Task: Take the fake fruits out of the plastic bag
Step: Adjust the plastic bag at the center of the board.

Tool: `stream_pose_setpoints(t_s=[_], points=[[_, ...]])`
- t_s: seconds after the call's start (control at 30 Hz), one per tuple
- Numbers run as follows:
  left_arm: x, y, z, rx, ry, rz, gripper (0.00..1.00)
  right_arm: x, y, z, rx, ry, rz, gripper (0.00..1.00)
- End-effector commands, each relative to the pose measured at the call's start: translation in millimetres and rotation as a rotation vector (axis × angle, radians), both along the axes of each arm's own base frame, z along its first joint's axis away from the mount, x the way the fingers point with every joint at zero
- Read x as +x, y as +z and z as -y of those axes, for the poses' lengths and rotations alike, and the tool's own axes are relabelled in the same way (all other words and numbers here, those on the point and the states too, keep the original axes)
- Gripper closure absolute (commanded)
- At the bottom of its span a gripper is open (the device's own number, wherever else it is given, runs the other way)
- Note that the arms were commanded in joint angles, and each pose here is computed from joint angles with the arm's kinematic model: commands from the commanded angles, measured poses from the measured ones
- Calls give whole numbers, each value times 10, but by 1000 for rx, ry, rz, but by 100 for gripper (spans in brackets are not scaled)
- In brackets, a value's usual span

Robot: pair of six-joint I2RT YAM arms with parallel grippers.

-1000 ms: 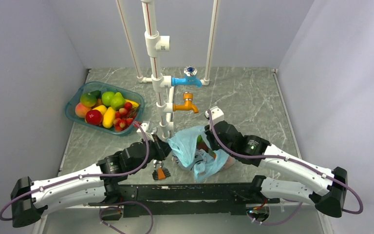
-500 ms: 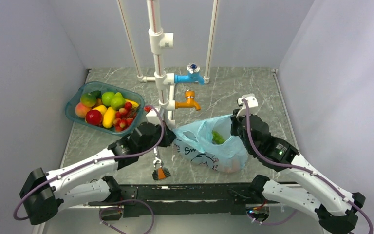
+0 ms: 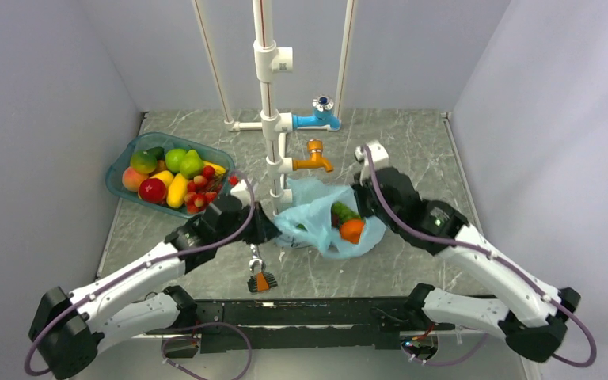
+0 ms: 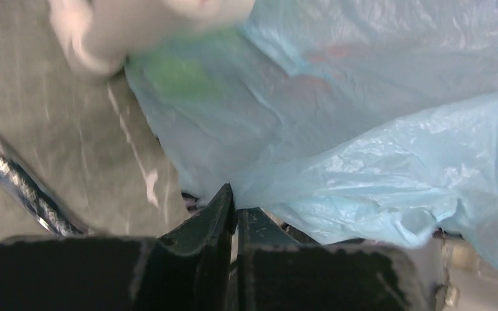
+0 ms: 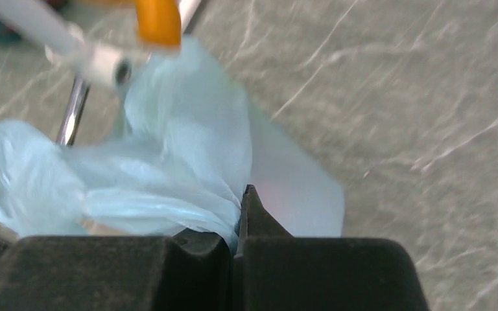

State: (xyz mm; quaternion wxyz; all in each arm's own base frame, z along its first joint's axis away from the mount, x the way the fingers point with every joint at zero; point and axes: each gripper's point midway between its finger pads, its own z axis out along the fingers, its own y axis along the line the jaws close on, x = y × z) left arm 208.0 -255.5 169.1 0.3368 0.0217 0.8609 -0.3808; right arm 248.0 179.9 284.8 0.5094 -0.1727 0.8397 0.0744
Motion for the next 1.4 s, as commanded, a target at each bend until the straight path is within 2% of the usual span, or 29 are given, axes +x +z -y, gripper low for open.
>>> stream_pose_setpoints(t_s=[0.0, 0.1, 0.2, 0.3, 0.4, 0.53, 0.63, 0.83, 1.0, 1.1, 1.2, 1.27, 1.3, 1.37], points=[[-304, -63, -70, -80, -39, 36, 80, -386, -248, -190, 240, 131, -64, 100], [-372, -101, -186, -86, -45, 82, 54, -644, -403, -500, 343, 321, -124, 100], [-472, -122, -237, -53, -70, 37, 40, -731, -420, -624, 366, 390, -154, 100], [-564, -67, -212, -102, -84, 7, 20, -770, -464, -671, 357, 408, -199, 100], [-608, -11, -305, -150, -35, 22, 12, -820, -655, -802, 305, 475, -281, 100], [-716, 207, -348, -313, -17, 53, 9, -769, -846, -897, 273, 455, -351, 100], [-842, 404, -393, -378, -45, 76, 8, -745, -883, -939, 292, 442, -357, 100], [-1185, 937, -249, -474, -280, 143, 10, -691, -889, -975, 327, 392, -364, 100], [-1300, 1212, -91, -526, -390, 228, 10, -610, -899, -1047, 351, 337, -358, 98], [-1499, 1323, 215, -514, -523, 250, 12, -594, -838, -1118, 359, 322, -357, 100], [-1566, 1276, 561, -378, -580, 280, 16, -632, -778, -1173, 381, 336, -350, 100], [-1469, 1181, 714, -291, -528, 312, 18, -686, -764, -1189, 394, 344, -370, 100], [-1360, 1115, 740, -257, -461, 334, 19, -733, -767, -1194, 399, 355, -381, 100], [-1079, 890, 659, -192, -275, 333, 26, -834, -790, -1186, 404, 366, -400, 100]])
